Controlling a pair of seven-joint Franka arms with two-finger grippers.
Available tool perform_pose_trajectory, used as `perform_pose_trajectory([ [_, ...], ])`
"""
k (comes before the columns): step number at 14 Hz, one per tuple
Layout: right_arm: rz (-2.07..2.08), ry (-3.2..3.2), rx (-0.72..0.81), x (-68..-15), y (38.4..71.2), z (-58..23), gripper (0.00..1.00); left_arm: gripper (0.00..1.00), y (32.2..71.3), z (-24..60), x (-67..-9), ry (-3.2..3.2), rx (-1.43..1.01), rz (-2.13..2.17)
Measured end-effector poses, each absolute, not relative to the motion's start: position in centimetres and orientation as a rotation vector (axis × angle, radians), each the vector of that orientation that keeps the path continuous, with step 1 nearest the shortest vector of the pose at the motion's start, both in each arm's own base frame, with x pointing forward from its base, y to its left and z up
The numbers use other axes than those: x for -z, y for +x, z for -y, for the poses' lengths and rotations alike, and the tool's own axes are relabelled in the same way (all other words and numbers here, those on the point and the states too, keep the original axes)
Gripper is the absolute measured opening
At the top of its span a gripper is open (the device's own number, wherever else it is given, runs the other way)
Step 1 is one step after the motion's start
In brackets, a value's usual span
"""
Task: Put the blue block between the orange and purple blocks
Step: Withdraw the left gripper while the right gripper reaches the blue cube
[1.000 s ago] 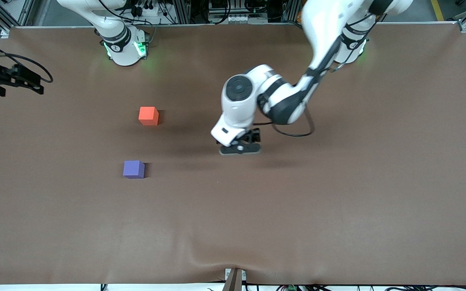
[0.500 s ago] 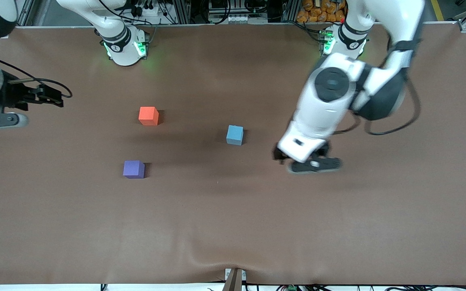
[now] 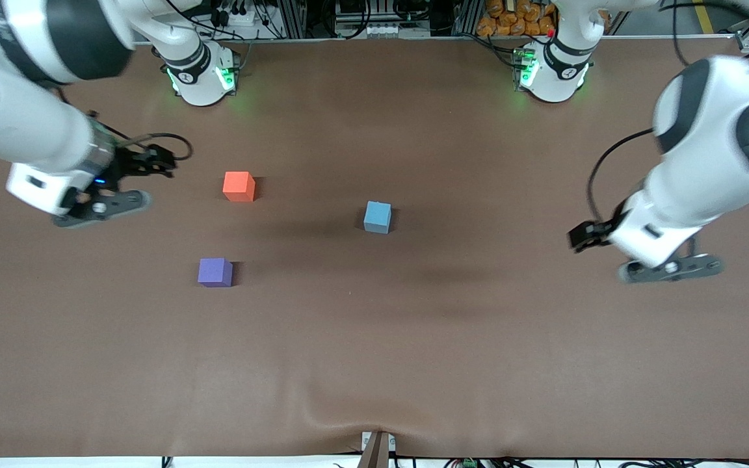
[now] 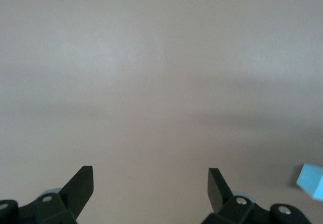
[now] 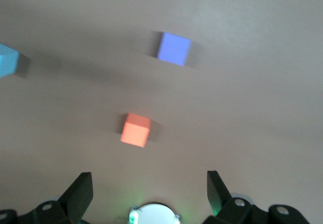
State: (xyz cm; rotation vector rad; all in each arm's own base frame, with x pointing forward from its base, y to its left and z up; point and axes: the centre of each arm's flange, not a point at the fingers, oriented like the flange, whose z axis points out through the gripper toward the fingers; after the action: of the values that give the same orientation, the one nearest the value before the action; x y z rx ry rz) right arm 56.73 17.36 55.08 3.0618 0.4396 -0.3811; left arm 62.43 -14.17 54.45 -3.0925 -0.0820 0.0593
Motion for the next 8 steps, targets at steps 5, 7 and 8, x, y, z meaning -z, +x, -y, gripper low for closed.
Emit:
perform_pose_trajectory([
  [5, -0.089, 3.167, 0.360, -48.7, 55.5, -31.3, 1.00, 1.00, 59.6, 15.5, -55.4, -3.055, -0.204, 0.041],
  [7, -0.052, 3.186, 0.308, -44.5, 55.0, -35.4, 1.00, 1.00, 58.9, 13.0, -56.4, -3.041, -0.220, 0.050],
  [8, 0.020, 3.213, 0.247, -41.9, 54.9, -37.1, 1.00, 1.00, 58.3, 11.1, -57.1, -3.036, -0.220, 0.035],
])
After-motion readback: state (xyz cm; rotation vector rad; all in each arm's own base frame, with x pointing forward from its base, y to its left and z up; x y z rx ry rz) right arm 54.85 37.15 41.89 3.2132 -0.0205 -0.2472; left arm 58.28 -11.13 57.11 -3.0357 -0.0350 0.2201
